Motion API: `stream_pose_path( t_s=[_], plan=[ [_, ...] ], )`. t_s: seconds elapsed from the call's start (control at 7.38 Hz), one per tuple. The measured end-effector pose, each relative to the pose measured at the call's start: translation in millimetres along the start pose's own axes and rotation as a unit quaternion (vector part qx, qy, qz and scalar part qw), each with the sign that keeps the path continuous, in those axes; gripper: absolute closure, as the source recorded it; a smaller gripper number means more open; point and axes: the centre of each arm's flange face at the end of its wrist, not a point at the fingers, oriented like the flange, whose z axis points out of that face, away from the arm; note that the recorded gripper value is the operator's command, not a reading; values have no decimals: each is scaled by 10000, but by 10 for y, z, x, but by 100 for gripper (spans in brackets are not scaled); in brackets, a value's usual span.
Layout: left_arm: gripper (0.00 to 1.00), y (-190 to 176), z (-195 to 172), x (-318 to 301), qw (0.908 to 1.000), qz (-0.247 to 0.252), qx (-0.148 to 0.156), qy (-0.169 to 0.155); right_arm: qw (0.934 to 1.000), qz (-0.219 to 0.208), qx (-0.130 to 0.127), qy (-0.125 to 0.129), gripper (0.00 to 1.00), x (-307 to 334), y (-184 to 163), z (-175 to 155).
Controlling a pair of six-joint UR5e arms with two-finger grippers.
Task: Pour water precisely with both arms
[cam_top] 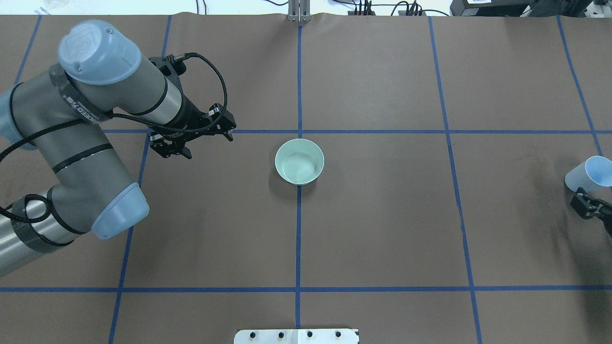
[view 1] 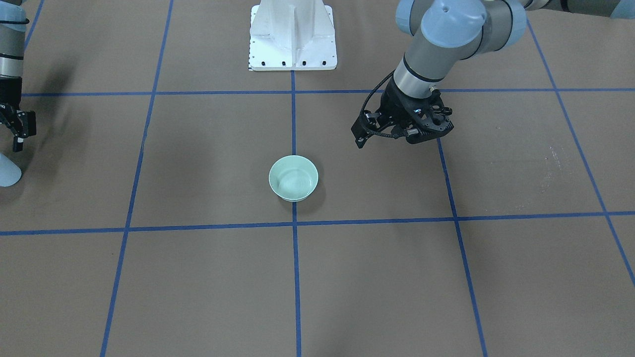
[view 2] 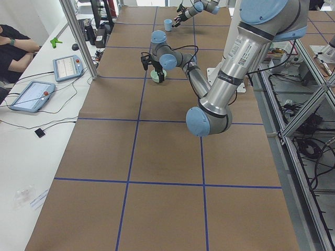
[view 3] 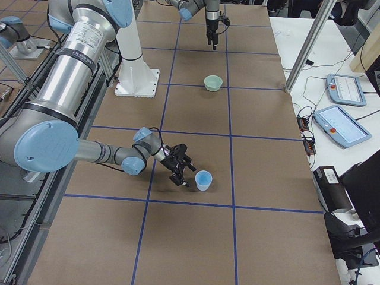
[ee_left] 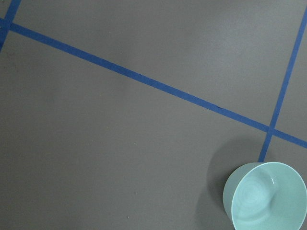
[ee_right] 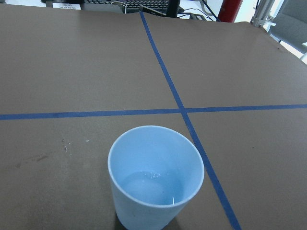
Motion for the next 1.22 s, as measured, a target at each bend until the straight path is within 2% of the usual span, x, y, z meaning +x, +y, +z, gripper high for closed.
stream_pose_path(
  t_s=[0.27,0.54,1.22],
  plan=[
    [0,-5,10,-7,10000,-7,-1,-12,9999,-39,125,27,0,40,72,102],
    [0,-17,37,-44,10000,-26,-4,-45,9996,42,247,-88,0,15,146,225],
    [0,-38,86,-116,9999,-57,-10,-98,9989,96,415,-196,0,-28,138,258]
  ],
)
